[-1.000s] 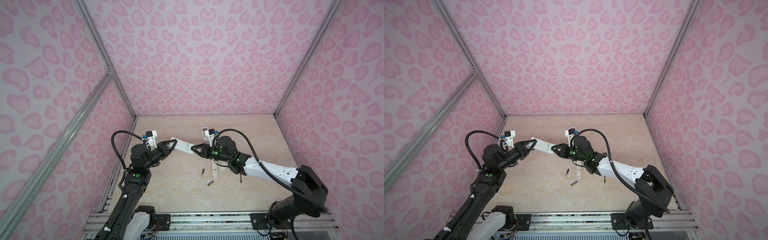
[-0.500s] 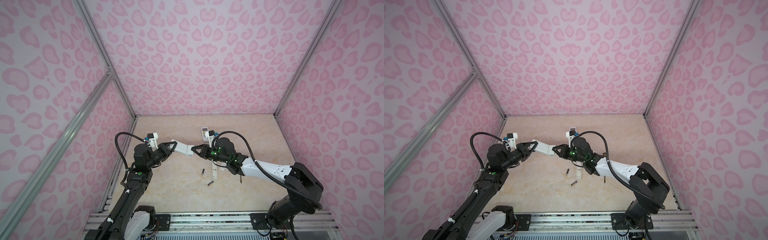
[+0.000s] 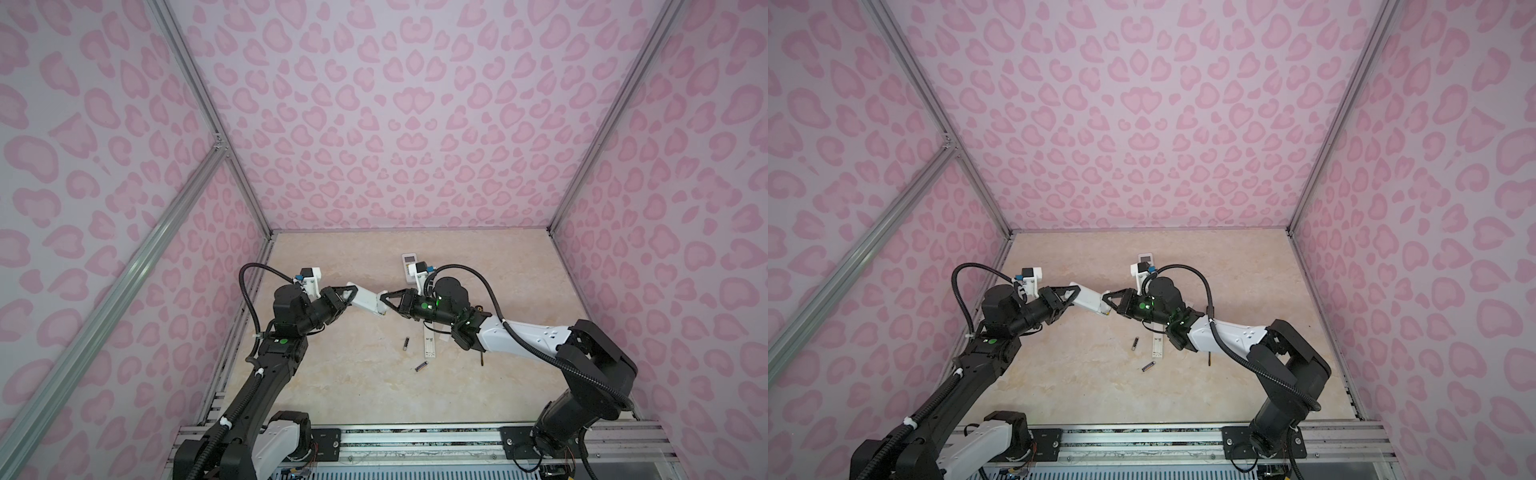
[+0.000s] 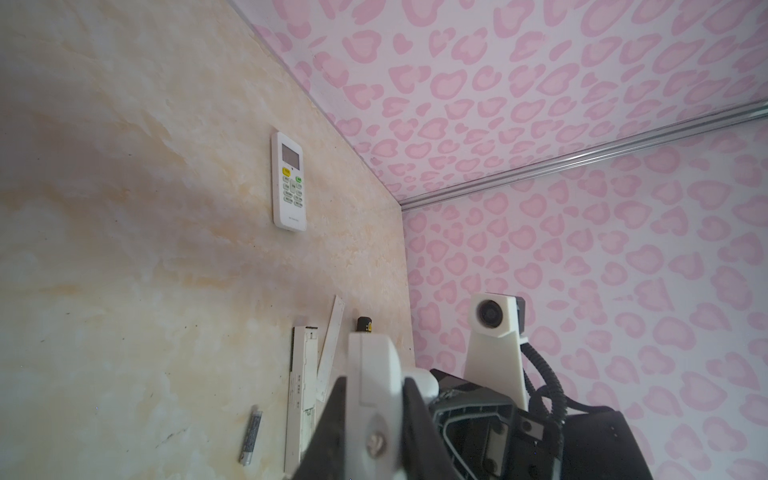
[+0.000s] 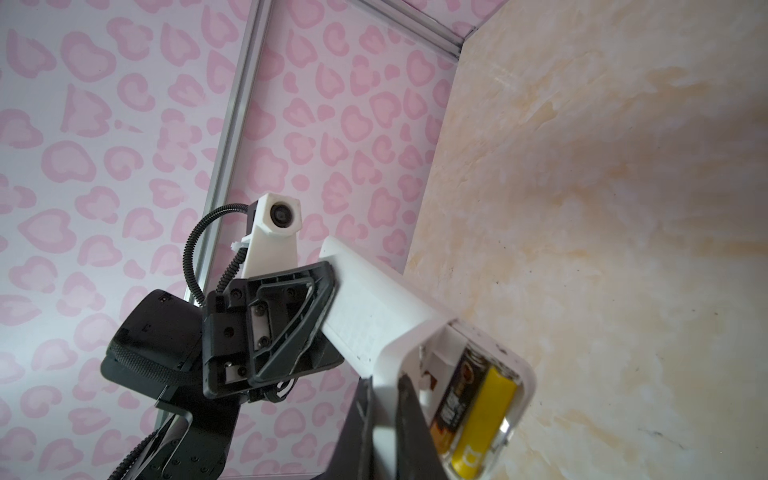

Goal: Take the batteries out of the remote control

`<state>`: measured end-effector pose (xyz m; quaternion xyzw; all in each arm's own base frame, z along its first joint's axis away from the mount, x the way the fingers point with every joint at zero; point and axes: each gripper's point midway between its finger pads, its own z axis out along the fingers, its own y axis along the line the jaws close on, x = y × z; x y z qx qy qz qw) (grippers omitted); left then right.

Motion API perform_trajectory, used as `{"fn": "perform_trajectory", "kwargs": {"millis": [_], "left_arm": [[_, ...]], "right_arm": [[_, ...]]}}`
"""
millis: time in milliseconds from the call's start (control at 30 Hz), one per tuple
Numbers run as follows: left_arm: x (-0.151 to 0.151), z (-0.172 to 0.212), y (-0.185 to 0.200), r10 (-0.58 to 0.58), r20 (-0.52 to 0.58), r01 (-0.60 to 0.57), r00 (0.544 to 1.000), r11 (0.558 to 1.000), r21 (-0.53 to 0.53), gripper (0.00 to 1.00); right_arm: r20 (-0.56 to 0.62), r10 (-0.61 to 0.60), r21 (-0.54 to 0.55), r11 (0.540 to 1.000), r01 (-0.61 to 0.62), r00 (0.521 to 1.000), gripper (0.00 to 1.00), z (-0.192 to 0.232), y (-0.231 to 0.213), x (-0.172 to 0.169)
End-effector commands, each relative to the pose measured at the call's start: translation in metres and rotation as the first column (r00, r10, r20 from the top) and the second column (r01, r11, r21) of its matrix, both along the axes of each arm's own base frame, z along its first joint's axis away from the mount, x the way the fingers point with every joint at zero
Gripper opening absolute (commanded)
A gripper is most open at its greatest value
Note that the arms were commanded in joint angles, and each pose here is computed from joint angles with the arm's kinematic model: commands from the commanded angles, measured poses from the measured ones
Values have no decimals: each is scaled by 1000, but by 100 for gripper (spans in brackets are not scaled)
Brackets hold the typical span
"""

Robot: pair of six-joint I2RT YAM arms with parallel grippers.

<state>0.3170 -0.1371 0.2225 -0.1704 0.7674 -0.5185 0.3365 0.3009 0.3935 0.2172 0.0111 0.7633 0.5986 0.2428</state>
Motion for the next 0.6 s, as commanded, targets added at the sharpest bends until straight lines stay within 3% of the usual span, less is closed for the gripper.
{"fn": "perform_trajectory", "kwargs": {"millis": [0,333,567], "left_arm": [[2,14,-4,-31,63,31,998,1000,0,4],[11,2,-4,-37,31,36,999,999,17,4],[17,-19,-4,-54,-5,54,999,997,54,4]], "right_arm": [[-1,5,22,1000,-5,1000,7,1,0,2],[2,-4,20,1000,4,1000,2,2,-8,11],[11,-59,-104,993,60,998,1,-18,-34,27]]}}
